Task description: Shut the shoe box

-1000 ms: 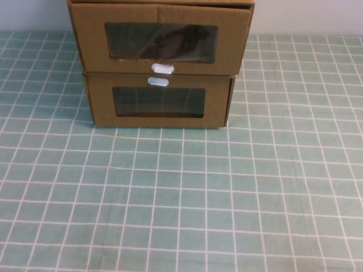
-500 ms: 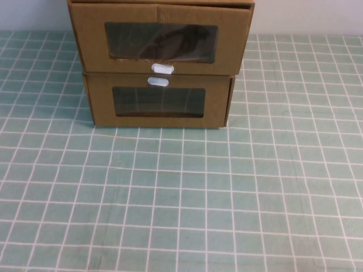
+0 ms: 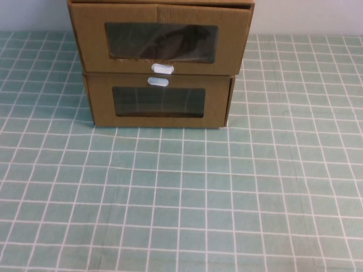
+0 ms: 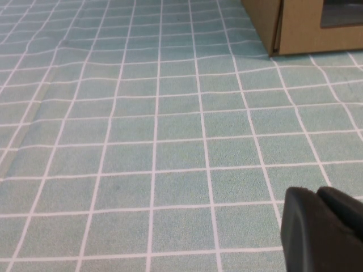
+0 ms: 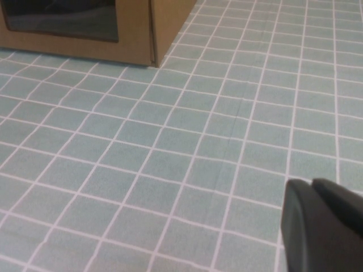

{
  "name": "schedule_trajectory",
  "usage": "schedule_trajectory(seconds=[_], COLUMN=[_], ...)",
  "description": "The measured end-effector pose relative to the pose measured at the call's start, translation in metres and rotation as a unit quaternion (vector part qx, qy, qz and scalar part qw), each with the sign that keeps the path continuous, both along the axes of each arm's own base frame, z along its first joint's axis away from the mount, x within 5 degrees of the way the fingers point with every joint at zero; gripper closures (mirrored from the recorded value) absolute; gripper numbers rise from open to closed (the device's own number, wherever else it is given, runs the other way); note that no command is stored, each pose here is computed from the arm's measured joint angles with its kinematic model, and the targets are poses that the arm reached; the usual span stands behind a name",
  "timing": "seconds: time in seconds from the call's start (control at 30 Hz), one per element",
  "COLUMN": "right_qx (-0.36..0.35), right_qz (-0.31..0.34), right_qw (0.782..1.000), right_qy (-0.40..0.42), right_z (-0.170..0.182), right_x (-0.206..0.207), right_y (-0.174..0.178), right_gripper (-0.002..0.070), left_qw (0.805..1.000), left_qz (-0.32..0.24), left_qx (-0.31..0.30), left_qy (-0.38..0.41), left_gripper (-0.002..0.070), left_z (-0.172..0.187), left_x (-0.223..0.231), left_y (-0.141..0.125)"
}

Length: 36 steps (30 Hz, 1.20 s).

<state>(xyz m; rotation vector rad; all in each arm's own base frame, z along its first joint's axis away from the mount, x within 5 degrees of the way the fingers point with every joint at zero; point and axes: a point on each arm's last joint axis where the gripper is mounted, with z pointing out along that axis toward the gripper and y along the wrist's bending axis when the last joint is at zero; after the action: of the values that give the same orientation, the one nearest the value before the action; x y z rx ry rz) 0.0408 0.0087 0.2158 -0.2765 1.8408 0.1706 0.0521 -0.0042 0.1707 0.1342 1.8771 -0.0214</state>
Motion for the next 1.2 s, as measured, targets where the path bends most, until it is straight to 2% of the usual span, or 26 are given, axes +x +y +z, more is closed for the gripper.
schedule_trajectory(seconds=[0.3, 0.47, 0.63, 1.2], right_qx=[0.010, 0.043, 0.041, 0.030], right_qz=[-0.010, -0.070, -0.115, -0.115], right_qw=[1.000, 0.997, 0.993, 0.993], right_qy=[-0.002, -0.008, -0.004, -0.002], right_z=[-0.021, -0.035, -0.042, -0.042], right_x=[0.007, 0.011, 0.012, 0.012], right_y=[0.002, -0.001, -0.006, -0.006], right_gripper=[0.0690, 0.0690, 0.0690, 0.0690], left_qw=[1.000, 1.000, 1.000, 1.000], left_qz=[0.000, 0.000, 0.000, 0.000], left_qx=[0.000, 0.000, 0.000, 0.000], left_qy=[0.000, 0.000, 0.000, 0.000], left_gripper=[0.0680, 0.0680, 0.0680, 0.0680], left_z=[0.000, 0.000, 0.000, 0.000], left_x=[0.000, 0.000, 0.000, 0.000], left_y=[0.000, 0.000, 0.000, 0.000])
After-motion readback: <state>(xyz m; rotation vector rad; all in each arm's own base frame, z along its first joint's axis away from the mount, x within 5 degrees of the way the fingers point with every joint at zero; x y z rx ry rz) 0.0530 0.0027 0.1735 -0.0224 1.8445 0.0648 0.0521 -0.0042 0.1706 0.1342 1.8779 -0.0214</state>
